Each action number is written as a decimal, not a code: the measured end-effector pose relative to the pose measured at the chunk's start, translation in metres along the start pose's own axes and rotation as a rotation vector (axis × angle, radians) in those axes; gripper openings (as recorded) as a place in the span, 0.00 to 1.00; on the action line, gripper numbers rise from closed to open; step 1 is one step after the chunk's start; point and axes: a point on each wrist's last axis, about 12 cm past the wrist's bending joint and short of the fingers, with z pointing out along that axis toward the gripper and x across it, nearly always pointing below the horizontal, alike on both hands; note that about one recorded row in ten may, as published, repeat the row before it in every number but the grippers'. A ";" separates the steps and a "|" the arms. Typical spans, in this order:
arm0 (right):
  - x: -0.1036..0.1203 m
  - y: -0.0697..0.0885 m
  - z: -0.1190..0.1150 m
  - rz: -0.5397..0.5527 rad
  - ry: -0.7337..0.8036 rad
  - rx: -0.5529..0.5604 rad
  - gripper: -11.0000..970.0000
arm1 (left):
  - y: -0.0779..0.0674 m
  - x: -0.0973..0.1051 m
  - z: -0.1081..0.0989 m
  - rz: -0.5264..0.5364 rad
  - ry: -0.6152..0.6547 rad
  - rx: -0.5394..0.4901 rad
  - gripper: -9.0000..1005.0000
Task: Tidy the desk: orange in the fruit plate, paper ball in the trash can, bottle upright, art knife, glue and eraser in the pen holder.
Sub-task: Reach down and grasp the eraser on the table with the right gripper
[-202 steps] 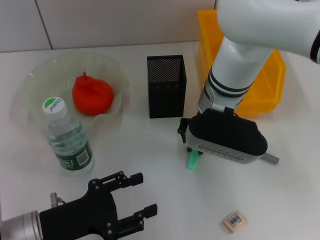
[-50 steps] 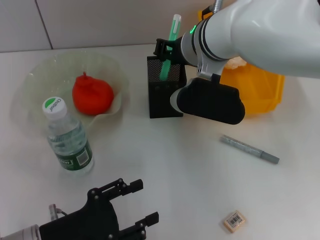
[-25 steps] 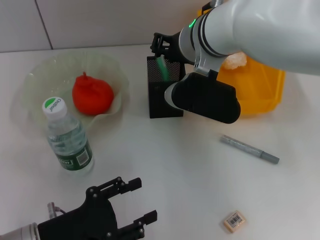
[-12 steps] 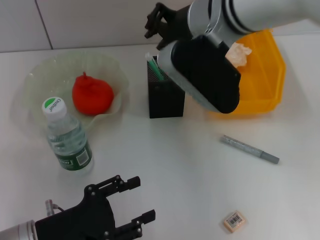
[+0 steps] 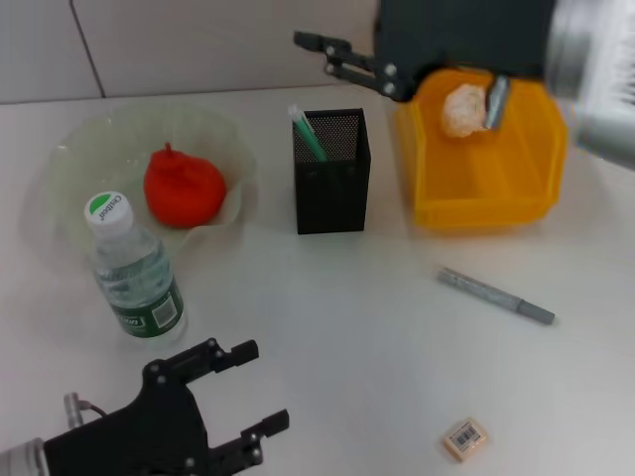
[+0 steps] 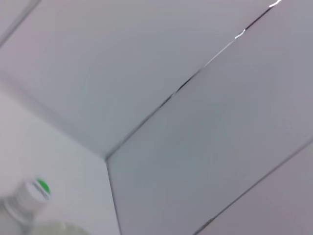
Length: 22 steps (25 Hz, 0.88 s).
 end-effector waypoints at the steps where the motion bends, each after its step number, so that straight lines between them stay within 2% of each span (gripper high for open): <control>1: 0.020 0.019 -0.013 0.160 -0.074 0.062 0.42 | 0.001 -0.001 -0.003 0.008 -0.006 -0.011 0.69; 2: 0.020 0.019 -0.013 0.160 -0.074 0.062 0.43 | 0.001 -0.001 -0.003 0.008 -0.006 -0.011 0.69; 5: 0.045 0.037 -0.035 0.401 -0.164 0.139 0.45 | 0.002 -0.004 -0.009 0.024 -0.016 -0.012 0.69; 6: 0.056 0.048 -0.054 0.526 -0.243 0.175 0.45 | 0.002 -0.005 -0.010 0.025 -0.022 -0.009 0.69; 7: 0.056 0.048 -0.054 0.526 -0.243 0.175 0.50 | 0.002 -0.007 -0.013 0.028 -0.033 -0.003 0.69; 8: 0.062 0.054 -0.065 0.575 -0.289 0.191 0.54 | 0.002 -0.007 -0.014 0.028 -0.035 -0.001 0.69; 9: 0.071 0.065 -0.086 0.651 -0.356 0.229 0.58 | 0.002 -0.008 -0.017 0.030 -0.040 0.001 0.69; 10: 0.071 0.065 -0.086 0.651 -0.356 0.229 0.63 | 0.002 -0.008 -0.017 0.030 -0.040 0.001 0.69; 11: 0.079 0.072 -0.101 0.729 -0.377 0.257 0.67 | 0.001 -0.008 -0.020 0.028 -0.037 -0.001 0.69; 12: 0.079 0.072 -0.101 0.729 -0.377 0.257 0.69 | 0.001 -0.008 -0.020 0.028 -0.037 -0.001 0.69; 14: 0.093 0.081 -0.116 0.819 -0.333 0.266 0.74 | 0.000 -0.007 -0.025 0.022 -0.029 -0.006 0.69; 15: 0.093 0.081 -0.116 0.819 -0.333 0.266 0.76 | 0.000 -0.007 -0.025 0.022 -0.029 -0.006 0.69; 16: 0.099 0.088 -0.125 0.833 -0.289 0.248 0.78 | -0.002 -0.007 -0.027 0.018 -0.025 -0.006 0.69; 18: 0.102 0.092 -0.130 0.841 -0.276 0.235 0.78 | -0.002 -0.007 -0.028 0.017 -0.024 -0.003 0.69; 20: 0.103 0.100 -0.142 0.873 -0.280 0.197 0.78 | -0.004 -0.006 -0.029 0.013 -0.024 0.006 0.69; 21: 0.103 0.105 -0.156 0.908 -0.277 0.146 0.78 | -0.007 -0.006 -0.031 0.008 -0.025 0.013 0.69; 22: 0.103 0.105 -0.156 0.908 -0.277 0.146 0.78 | -0.007 -0.006 -0.031 0.008 -0.025 0.013 0.69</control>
